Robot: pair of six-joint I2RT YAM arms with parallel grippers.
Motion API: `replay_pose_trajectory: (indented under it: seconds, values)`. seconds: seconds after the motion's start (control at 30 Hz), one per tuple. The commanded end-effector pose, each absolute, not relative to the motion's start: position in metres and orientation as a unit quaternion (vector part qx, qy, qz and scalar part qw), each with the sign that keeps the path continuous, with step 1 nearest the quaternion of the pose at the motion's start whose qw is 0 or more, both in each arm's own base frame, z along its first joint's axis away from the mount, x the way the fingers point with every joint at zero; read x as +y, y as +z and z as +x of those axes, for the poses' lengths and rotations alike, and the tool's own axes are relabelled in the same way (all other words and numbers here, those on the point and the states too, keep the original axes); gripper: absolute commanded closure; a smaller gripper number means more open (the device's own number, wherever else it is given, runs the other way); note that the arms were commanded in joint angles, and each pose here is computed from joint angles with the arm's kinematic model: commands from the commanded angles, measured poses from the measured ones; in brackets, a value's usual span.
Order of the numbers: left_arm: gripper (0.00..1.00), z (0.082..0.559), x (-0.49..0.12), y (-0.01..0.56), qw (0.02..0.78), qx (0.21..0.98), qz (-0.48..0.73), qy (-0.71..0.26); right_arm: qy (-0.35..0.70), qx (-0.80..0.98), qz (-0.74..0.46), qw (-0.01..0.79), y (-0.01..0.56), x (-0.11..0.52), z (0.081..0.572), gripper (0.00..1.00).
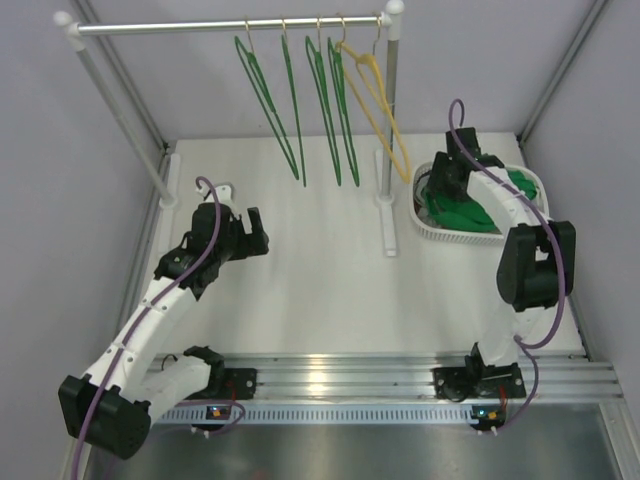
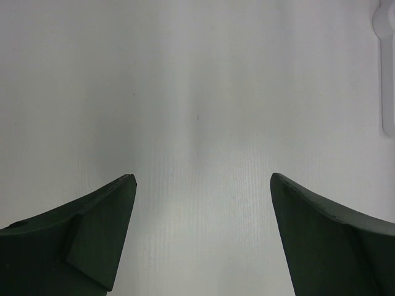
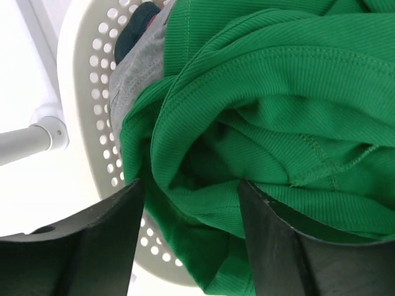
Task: Place the tank top on the hanger
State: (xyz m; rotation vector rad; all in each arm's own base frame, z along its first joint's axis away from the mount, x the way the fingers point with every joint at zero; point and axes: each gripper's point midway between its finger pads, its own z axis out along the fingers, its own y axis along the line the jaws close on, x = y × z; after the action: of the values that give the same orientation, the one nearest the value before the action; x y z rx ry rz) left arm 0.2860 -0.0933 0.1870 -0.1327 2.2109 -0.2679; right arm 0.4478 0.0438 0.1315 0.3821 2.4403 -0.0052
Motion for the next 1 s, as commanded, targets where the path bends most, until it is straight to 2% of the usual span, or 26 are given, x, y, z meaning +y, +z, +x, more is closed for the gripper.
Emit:
replay_pose_trajectory:
  seconds: [0.0, 0.1, 0.13, 0.2, 0.23, 0.3, 0.5, 0.97]
  values:
    - [0.05, 0.287, -0.093, 0.196, 0.452, 0.883, -0.054, -0.114, 0.000, 0.915, 0.143, 0.377, 0.156, 0.043, 0.474, 0.40]
    - [0.05, 0.288, -0.094, 0.194, 0.450, 0.884, -0.053, -0.115, -0.015, 0.916, 0.146, 0.373, 0.152, 0.038, 0.476, 0.60]
    - [0.05, 0.287, -0.094, 0.194, 0.448, 0.885, -0.053, -0.114, -0.019, 0.915, 0.147, 0.375, 0.154, 0.036, 0.476, 0.72]
    - [0.06, 0.287, -0.094, 0.193, 0.447, 0.886, -0.054, -0.114, -0.023, 0.913, 0.147, 0.380, 0.158, 0.034, 0.476, 0.82]
    - [0.06, 0.287, -0.094, 0.193, 0.447, 0.886, -0.054, -0.114, -0.027, 0.910, 0.149, 0.387, 0.168, 0.032, 0.474, 0.92]
    - [0.06, 0.287, -0.094, 0.194, 0.448, 0.885, -0.054, -0.115, -0.026, 0.907, 0.150, 0.393, 0.179, 0.031, 0.471, 1.00]
    - [0.08, 0.286, -0.099, 0.201, 0.450, 0.882, -0.053, -0.131, -0.004, 0.881, 0.149, 0.448, 0.255, 0.032, 0.445, 1.00]
    - [0.09, 0.282, -0.108, 0.231, 0.473, 0.863, -0.047, -0.169, 0.054, 0.805, 0.147, 0.572, 0.413, 0.025, 0.339, 1.00]
